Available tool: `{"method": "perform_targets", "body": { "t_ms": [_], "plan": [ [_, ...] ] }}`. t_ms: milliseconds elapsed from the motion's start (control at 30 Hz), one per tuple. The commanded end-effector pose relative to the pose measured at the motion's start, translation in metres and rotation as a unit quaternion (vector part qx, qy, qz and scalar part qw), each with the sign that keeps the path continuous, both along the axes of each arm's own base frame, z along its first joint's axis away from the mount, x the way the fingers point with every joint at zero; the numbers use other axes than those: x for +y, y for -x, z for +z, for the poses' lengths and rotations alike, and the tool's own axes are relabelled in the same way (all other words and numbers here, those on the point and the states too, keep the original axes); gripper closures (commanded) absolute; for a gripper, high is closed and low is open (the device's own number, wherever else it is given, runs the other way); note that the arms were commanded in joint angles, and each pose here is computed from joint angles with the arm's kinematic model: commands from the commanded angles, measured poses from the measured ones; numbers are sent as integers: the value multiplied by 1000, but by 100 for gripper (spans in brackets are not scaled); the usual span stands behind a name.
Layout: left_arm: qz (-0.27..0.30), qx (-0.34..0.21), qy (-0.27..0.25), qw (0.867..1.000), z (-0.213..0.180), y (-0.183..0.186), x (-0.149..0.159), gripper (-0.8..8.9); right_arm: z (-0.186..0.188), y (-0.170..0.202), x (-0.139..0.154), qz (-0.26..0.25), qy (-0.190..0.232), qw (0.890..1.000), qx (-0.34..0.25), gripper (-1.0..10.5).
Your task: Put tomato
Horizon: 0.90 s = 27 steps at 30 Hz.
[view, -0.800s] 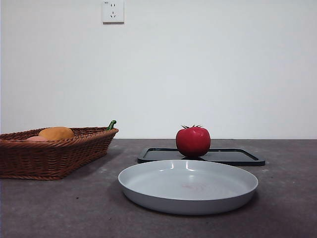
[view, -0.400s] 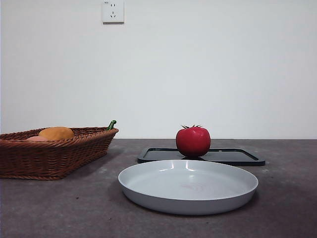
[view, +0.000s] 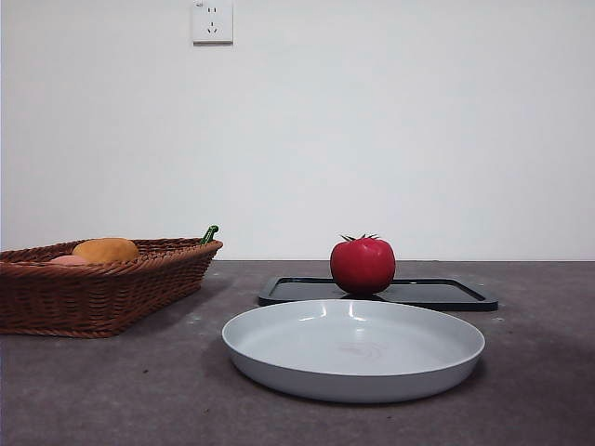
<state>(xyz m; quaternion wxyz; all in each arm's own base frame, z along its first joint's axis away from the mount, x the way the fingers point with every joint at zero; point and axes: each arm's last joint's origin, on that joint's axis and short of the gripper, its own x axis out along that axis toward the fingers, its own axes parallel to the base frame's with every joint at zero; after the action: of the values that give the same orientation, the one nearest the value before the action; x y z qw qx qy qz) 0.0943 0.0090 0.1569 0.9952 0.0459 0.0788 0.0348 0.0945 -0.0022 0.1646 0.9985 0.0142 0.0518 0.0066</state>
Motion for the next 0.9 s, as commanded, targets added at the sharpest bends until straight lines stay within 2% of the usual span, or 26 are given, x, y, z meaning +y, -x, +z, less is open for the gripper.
{"method": "perform_targets", "body": {
  "t_ms": [33,167,900],
  "plan": [
    [2,13,6,1000,-7,-1,0,806,-4,-1,0,-3,-11,1000,3,936],
    [2,13,6,1000,-7,-1,0,806,-15,-1,0,-3,-20,999,35,936],
    [2,12,6,1000,-7,-1,0,806,-13,-2,0,-5,-22,999,23,936]
  ]
}}
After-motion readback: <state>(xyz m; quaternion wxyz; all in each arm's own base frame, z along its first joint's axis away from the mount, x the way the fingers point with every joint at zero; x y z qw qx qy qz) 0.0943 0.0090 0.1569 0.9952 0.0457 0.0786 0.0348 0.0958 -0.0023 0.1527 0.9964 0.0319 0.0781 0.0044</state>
